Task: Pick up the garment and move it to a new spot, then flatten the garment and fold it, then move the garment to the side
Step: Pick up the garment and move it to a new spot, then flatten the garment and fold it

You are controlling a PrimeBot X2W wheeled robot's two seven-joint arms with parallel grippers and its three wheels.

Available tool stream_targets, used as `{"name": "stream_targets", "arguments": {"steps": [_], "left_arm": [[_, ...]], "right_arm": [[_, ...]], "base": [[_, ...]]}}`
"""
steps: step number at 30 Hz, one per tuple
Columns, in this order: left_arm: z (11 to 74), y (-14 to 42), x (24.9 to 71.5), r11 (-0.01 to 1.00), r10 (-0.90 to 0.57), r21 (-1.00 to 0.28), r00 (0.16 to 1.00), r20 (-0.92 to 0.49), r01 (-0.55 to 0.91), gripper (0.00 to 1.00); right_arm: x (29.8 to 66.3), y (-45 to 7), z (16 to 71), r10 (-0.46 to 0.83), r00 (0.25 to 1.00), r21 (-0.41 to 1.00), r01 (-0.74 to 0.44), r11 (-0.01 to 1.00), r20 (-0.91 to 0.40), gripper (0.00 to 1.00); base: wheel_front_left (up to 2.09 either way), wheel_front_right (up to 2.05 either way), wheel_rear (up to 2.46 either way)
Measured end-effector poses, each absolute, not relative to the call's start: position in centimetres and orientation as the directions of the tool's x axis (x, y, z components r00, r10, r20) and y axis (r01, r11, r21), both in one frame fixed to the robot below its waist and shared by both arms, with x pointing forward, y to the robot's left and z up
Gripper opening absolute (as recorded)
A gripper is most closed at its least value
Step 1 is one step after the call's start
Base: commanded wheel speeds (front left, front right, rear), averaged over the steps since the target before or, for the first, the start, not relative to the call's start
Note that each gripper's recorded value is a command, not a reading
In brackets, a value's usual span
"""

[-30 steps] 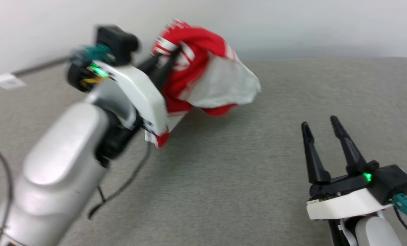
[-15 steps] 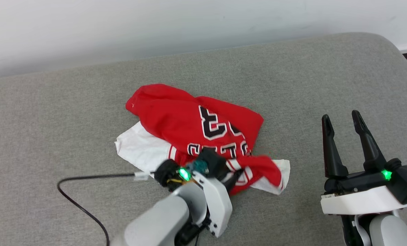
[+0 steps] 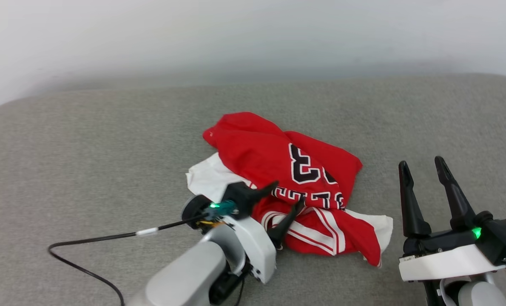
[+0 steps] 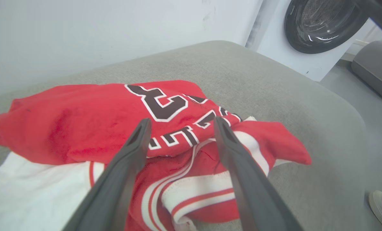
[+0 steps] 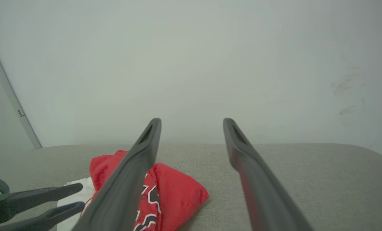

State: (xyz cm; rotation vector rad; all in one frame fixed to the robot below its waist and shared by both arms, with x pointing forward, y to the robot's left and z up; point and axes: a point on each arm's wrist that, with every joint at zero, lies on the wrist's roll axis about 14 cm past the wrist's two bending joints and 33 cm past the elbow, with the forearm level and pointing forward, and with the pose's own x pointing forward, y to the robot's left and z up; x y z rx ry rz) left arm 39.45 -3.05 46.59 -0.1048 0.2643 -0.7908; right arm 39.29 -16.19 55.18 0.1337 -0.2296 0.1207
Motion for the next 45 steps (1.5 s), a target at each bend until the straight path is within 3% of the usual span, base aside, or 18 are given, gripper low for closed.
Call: {"name": "stream_targets", "arguments": {"steps": [8,17,28,45], "left_arm": [[54.1,7.6,41.8,0.891,-0.442,-0.091,0.895,0.058,0.446,1.0],[56.1,16.3,38.0,0.977,-0.165,-0.106,0.97,0.177,0.185,1.0],[54.4,15.5,35.3,0.982,-0.131,-0.115,0.975,0.181,0.153,1.0],[51.9,14.4,38.3,0.962,-0.228,-0.131,0.969,0.097,0.24,1.0]], "right_arm": [[38.5,-14.4,57.0,0.148,0.947,0.134,-0.193,0.972,0.286,1.0],[37.3,-13.8,57.5,0.168,0.938,0.13,-0.215,0.968,0.302,1.0],[36.7,-14.6,56.9,0.142,0.948,0.144,-0.189,0.971,0.284,1.0],[37.8,-16.3,56.0,0.093,0.961,0.159,-0.138,0.978,0.26,1.0]], "base": [[0.0,0.0,0.0],[0.0,0.0,0.0],[0.0,0.0,0.0],[0.0,0.0,0.0]]}}
